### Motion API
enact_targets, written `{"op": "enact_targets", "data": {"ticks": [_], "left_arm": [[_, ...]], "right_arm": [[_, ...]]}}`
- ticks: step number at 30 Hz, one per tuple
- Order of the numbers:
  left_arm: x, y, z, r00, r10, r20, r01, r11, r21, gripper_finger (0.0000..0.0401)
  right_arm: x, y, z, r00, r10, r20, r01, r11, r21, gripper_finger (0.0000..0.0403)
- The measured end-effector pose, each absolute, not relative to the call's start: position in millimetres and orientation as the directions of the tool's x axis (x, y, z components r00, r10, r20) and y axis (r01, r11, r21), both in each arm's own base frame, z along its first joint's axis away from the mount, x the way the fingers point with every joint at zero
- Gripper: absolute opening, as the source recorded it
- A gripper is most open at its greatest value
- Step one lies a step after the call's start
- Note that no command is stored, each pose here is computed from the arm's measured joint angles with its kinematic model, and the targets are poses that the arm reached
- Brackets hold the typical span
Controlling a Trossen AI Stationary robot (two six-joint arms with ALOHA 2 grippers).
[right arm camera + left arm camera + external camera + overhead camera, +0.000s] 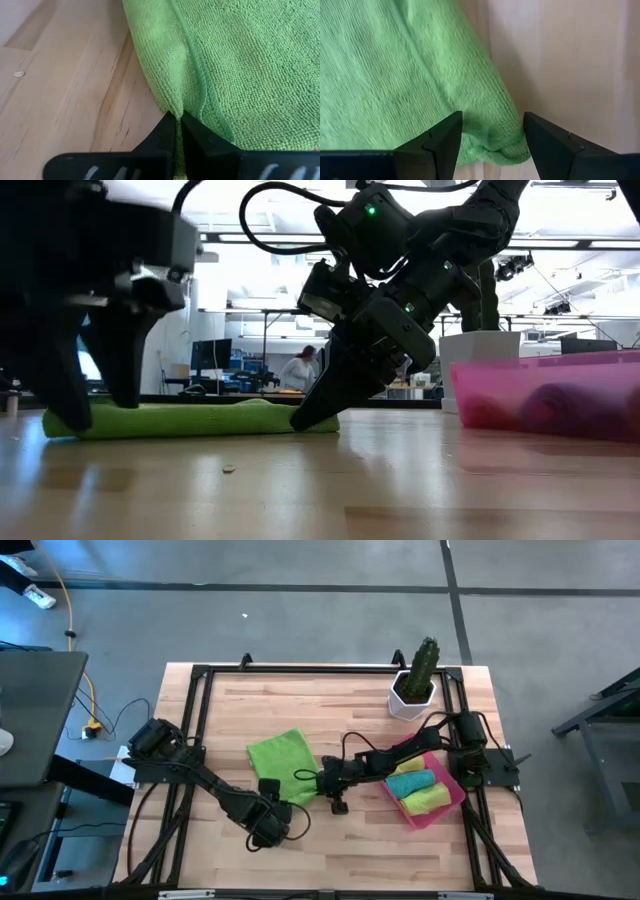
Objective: Roll microfiber towels into tight, uniform cylinder then place into a basket
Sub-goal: Roll the green microfiber towel
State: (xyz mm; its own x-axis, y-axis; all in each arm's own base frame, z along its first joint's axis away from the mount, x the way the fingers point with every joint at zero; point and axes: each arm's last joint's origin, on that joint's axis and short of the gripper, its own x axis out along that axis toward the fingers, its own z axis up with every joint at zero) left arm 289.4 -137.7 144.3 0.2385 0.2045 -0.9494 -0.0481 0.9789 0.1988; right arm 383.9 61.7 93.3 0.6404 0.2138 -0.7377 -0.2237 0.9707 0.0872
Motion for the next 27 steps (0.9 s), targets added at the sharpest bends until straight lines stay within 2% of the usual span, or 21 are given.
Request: {"op": "enact_targets", "data": {"ticks": [10, 14, 20, 23, 27], "left_arm": [[283.2, -132.7, 128.6, 0.251, 0.185, -0.950, -0.124, 0.980, 0.158, 0.0192], [283.3, -133.2, 127.6, 0.254, 0.177, -0.951, -0.147, 0.979, 0.143, 0.0143], [284.0, -133.3, 129.6, 0.271, 0.175, -0.947, -0.210, 0.970, 0.119, 0.0023], [283.3, -130.7, 134.3, 0.274, 0.161, -0.948, -0.303, 0.950, 0.074, 0.0012], [281.8, -127.9, 150.1, 0.304, 0.113, -0.946, -0.408, 0.913, -0.022, 0.0018]], "right_arm": [[383.9, 61.7, 93.4, 0.641, 0.214, -0.738, -0.225, 0.971, 0.086, 0.0003], [384.0, 61.7, 93.5, 0.641, 0.214, -0.737, -0.225, 0.971, 0.086, 0.0003], [384.2, 61.8, 93.7, 0.642, 0.214, -0.736, -0.225, 0.971, 0.086, 0.0003], [387.6, 62.1, 97.5, 0.638, 0.235, -0.733, -0.216, 0.969, 0.122, 0.0003], [395.5, 59.8, 106.2, 0.589, 0.326, -0.739, -0.171, 0.944, 0.281, 0.0003]]}}
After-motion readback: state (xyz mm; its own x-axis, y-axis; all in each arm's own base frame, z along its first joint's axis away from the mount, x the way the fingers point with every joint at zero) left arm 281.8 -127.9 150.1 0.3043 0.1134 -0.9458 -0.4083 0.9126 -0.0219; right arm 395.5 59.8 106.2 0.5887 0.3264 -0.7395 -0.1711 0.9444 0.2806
